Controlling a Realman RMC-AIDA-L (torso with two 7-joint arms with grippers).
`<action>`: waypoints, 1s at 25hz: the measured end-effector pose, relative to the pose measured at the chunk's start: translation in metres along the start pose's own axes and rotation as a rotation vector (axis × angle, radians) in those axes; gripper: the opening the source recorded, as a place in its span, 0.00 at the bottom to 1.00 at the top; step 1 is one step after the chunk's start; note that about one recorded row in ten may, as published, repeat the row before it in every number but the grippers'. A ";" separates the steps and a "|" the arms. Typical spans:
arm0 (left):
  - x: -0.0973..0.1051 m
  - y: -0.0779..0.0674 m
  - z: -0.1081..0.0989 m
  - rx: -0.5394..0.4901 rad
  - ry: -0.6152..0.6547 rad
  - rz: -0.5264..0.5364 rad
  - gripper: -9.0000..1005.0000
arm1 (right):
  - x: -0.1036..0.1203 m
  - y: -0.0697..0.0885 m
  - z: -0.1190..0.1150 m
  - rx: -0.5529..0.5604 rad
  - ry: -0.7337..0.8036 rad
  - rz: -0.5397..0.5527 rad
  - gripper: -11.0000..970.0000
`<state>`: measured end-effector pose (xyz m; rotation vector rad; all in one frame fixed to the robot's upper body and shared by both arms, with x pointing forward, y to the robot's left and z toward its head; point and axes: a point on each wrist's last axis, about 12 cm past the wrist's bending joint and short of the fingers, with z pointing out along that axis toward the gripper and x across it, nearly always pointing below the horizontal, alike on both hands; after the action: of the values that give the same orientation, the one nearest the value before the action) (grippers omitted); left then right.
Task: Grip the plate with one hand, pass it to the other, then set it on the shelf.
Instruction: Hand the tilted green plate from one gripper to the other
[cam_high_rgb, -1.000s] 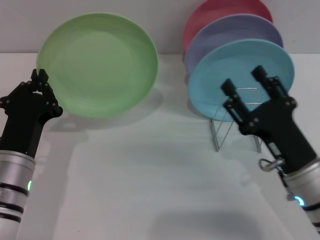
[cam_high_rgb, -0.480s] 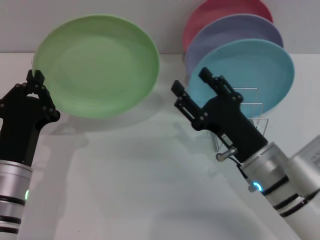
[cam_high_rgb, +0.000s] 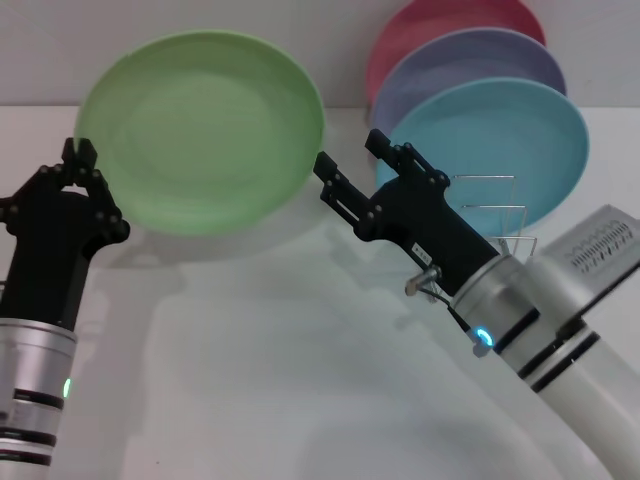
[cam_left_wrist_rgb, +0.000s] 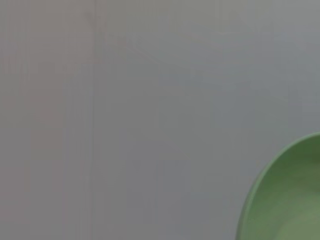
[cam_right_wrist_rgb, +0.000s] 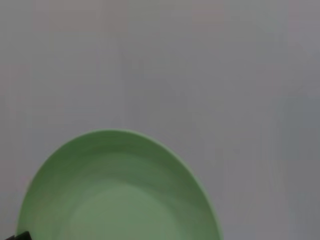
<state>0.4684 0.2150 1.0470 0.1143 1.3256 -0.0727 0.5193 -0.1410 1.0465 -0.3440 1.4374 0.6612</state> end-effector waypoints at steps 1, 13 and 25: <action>0.001 -0.002 0.000 0.000 0.006 0.002 0.04 | 0.000 -0.001 0.002 0.003 0.009 0.002 0.75; 0.004 -0.013 -0.001 -0.029 0.066 0.000 0.04 | 0.000 -0.006 0.019 0.009 0.070 -0.007 0.75; 0.010 -0.019 0.002 -0.029 0.118 0.015 0.04 | 0.004 -0.011 0.024 0.027 0.126 0.000 0.72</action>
<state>0.4705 0.1965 1.0373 0.1052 1.4427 -0.0348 0.5451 -0.1343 1.0436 -0.3701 1.5650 0.6285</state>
